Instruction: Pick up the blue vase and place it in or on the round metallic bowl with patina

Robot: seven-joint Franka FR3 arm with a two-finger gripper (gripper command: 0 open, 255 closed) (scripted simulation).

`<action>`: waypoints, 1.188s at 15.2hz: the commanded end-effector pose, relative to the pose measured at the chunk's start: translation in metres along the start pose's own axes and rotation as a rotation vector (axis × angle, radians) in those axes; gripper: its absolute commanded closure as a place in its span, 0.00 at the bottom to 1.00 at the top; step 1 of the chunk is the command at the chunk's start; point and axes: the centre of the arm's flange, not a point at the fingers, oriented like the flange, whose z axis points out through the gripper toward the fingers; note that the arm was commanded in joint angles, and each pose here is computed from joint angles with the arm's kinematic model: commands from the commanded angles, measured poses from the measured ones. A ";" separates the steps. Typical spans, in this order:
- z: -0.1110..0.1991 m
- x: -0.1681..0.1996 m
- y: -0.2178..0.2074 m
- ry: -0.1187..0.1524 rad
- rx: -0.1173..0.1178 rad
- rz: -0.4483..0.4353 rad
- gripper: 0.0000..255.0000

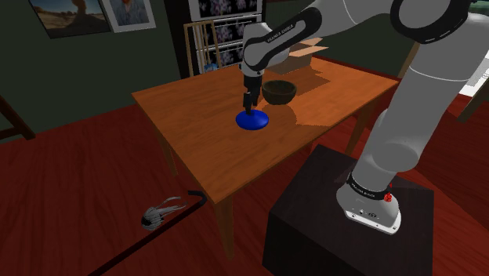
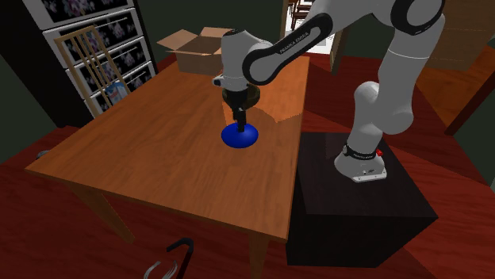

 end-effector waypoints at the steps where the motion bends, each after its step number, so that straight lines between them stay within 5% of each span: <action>1: 0.000 0.000 0.000 0.000 0.000 0.000 0.00; 2: 0.000 0.000 0.000 0.000 0.000 0.000 0.00; 3: 0.000 0.000 0.000 0.000 0.000 0.000 1.00; 12: 0.000 0.000 0.000 0.000 0.000 0.000 1.00; 18: -0.031 0.000 -0.002 0.000 0.000 0.000 1.00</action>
